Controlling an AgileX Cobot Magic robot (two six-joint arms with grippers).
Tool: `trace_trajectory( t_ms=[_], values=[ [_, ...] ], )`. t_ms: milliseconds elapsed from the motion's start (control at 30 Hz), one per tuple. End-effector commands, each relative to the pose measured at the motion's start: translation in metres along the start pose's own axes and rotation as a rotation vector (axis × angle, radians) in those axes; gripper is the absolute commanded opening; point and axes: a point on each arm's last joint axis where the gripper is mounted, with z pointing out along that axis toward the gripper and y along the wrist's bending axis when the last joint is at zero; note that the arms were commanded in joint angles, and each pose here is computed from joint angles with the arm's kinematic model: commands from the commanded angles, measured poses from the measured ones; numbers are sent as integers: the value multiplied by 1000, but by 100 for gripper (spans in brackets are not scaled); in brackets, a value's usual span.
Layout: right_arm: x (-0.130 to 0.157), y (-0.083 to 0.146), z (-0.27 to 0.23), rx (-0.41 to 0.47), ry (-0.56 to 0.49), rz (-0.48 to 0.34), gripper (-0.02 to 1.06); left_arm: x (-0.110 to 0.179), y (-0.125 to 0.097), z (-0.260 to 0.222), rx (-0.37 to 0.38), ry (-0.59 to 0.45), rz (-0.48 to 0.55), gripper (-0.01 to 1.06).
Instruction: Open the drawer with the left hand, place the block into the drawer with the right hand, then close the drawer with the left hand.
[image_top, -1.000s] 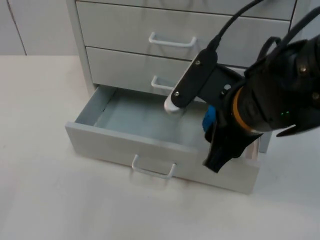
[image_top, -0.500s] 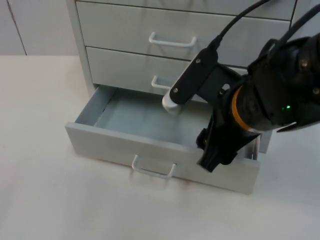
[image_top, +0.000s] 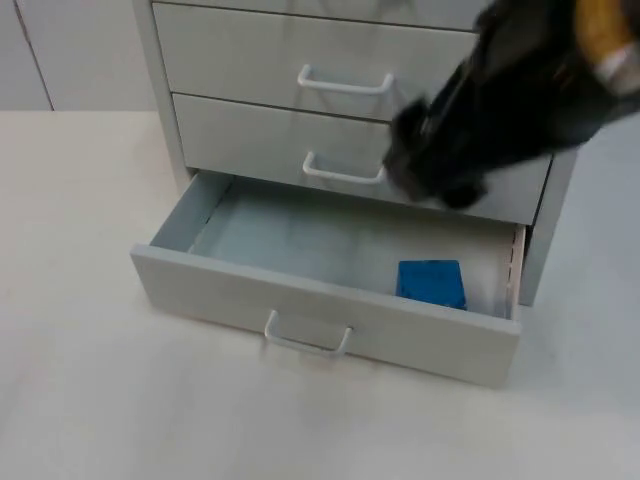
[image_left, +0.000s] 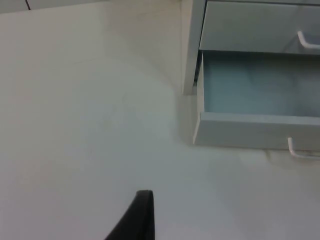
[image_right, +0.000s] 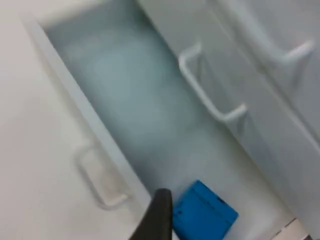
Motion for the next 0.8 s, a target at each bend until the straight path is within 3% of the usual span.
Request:
trace_trajectory(
  t_ms=[0, 167, 267, 500, 767],
  values=[
    [-3, -6, -24, -35, -20, 48, 80, 0, 0, 0, -5, -6, 0, 104],
    [2, -23, -70, -33, -58, 127, 80, 0, 0, 0, -5, -6, 0, 104],
    [25, -28, -86, -43, -64, 151, 80, 0, 0, 0, -5, -6, 0, 104],
    [76, -27, -85, -49, 8, 216, 80, 0, 0, 0, -5, -6, 0, 104],
    [90, -26, -82, -49, 40, 239, 80, 0, 0, 0, -5, -6, 0, 104]
  ],
)
